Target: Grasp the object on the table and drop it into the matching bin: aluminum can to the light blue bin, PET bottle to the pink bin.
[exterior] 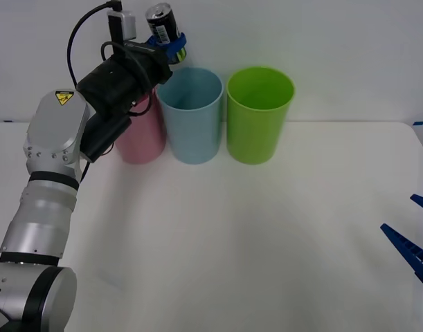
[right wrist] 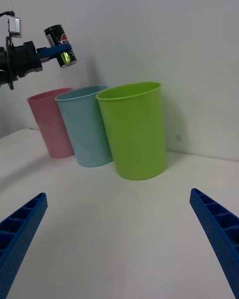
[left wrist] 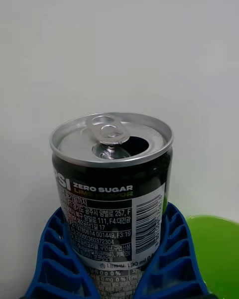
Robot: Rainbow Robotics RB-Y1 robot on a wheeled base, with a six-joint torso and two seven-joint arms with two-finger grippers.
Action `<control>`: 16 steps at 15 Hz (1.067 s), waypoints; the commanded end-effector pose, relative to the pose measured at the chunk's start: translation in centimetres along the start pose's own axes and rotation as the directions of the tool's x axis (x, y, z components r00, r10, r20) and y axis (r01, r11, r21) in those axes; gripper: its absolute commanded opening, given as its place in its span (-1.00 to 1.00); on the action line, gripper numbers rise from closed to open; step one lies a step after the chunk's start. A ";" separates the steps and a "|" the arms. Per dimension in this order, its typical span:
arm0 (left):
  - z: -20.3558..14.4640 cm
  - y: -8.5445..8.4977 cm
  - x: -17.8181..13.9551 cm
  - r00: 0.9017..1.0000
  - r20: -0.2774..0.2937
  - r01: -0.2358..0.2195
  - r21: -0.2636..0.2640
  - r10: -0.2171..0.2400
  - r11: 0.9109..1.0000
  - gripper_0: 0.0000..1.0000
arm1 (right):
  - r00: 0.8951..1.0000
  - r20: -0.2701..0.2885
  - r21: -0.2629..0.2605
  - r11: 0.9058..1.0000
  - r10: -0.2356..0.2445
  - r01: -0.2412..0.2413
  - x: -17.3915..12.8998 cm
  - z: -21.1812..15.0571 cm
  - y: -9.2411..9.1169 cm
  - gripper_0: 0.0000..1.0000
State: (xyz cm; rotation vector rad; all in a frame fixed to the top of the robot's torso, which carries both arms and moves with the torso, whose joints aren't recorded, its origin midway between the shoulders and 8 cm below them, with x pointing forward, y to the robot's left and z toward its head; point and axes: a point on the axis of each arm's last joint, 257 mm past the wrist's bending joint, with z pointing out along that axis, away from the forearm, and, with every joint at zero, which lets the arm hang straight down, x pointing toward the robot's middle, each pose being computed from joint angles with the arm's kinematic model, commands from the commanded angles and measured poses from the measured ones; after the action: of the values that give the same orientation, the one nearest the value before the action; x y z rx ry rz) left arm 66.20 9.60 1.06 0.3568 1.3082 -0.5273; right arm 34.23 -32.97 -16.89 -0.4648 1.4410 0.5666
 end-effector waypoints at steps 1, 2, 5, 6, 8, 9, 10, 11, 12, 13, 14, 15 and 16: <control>0.9 -0.6 -0.1 1.000 -0.010 -0.011 0.010 0.011 1.000 -0.97 | 1.000 0.000 0.000 1.000 0.000 0.000 0.0 0.0 0.0 1.00; 1.2 -0.9 -0.1 1.000 -0.010 -0.012 0.011 0.013 1.000 -0.97 | 1.000 0.000 0.000 1.000 0.000 0.000 0.0 0.0 0.0 1.00; 1.8 -1.8 -0.1 1.000 -0.009 -0.017 0.012 0.017 1.000 -0.95 | 1.000 0.000 0.000 1.000 0.000 0.000 0.0 0.0 0.0 1.00; 1.8 -1.9 -0.1 1.000 -0.010 -0.018 0.013 0.018 1.000 -0.95 | 1.000 0.000 0.000 1.000 0.000 0.000 0.0 0.0 0.0 1.00; 1.8 -2.0 0.0 1.000 -0.013 -0.018 0.015 0.018 1.000 -0.92 | 1.000 0.000 0.000 1.000 0.000 0.000 0.0 0.0 0.0 1.00; 1.8 -2.1 0.0 1.000 -0.012 -0.019 0.016 0.019 1.000 -0.86 | 1.000 0.000 0.000 1.000 0.000 0.000 0.0 0.0 0.0 1.00; 1.9 -2.2 -0.1 1.000 -0.011 -0.019 0.019 0.019 1.000 -0.75 | 1.000 0.000 0.000 1.000 0.000 0.000 0.0 0.0 0.0 1.00; 1.8 -2.1 0.0 1.000 -0.013 -0.021 0.018 0.021 1.000 -0.53 | 1.000 0.000 0.000 1.000 0.000 0.000 0.0 0.0 0.0 1.00; 1.8 -2.1 0.1 1.000 -0.014 -0.019 0.018 0.019 1.000 -0.06 | 1.000 0.000 0.000 1.000 0.000 0.000 0.0 0.0 0.0 1.00; 1.9 -2.2 0.0 1.000 -0.011 -0.019 0.019 0.019 1.000 1.00 | 1.000 0.000 0.000 1.000 0.000 0.000 0.0 0.0 0.0 1.00; 1.9 -2.2 -0.1 1.000 -0.010 -0.019 0.019 0.019 1.000 1.00 | 1.000 0.000 0.000 1.000 0.000 0.000 0.0 0.0 0.0 1.00; 1.8 -2.2 0.0 1.000 -0.010 -0.017 0.019 0.017 1.000 1.00 | 1.000 0.000 0.000 1.000 0.000 0.000 0.0 0.0 0.0 1.00; 1.8 -2.1 0.0 1.000 -0.012 -0.013 0.018 0.014 1.000 1.00 | 1.000 0.000 0.000 1.000 0.000 0.000 0.0 0.0 0.0 1.00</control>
State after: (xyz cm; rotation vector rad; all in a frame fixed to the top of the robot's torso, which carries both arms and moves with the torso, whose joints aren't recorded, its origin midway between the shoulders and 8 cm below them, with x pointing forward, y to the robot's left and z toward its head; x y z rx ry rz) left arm 66.51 6.83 1.61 0.3861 1.3107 -0.5242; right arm 34.23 -32.97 -16.89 -0.4648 1.4410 0.5667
